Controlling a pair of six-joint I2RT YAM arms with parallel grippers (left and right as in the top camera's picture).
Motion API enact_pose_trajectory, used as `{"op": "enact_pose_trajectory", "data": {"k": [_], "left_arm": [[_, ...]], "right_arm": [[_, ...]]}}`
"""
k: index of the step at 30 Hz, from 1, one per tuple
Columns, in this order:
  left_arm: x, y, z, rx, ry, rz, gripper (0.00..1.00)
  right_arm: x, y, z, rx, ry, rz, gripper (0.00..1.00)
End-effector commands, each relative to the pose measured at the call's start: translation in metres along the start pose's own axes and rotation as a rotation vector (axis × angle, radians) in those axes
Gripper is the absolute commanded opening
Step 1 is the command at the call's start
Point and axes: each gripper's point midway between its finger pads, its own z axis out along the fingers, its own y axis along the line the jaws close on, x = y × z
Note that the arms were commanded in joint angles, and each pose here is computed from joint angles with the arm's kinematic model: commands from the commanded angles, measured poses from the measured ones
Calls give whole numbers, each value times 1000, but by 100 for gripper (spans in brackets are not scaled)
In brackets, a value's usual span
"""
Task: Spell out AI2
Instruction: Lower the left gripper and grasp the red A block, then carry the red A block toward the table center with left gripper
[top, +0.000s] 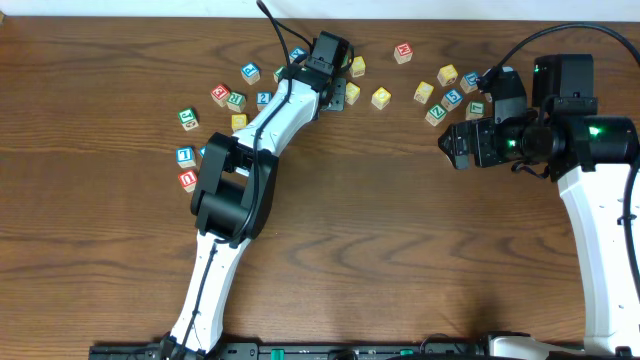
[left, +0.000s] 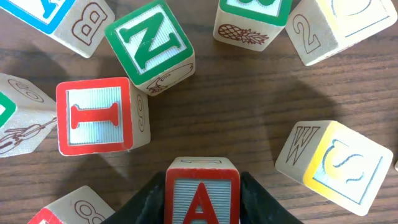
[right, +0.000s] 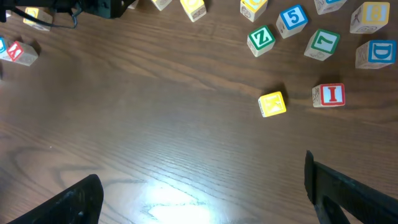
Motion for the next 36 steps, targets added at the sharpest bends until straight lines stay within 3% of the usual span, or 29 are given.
{"op": "enact_pose_trajectory", "data": {"k": [1,18,28,36], "left_arm": [[7,6,8,-20,17,0,34],[-8,4,-14,-11,-15,-48,28],[-39,6,-107,7,-76,-57,28],[-27,14,-181,11,-27,-145,27]], "right_arm": [[-7,1,-5,-4,-22,-10,99],[-7,1,-5,-4,-22,-10,99],[-7,1,-5,-4,-22,-10,99],[-7,1,-5,-4,-22,-10,99]]}}
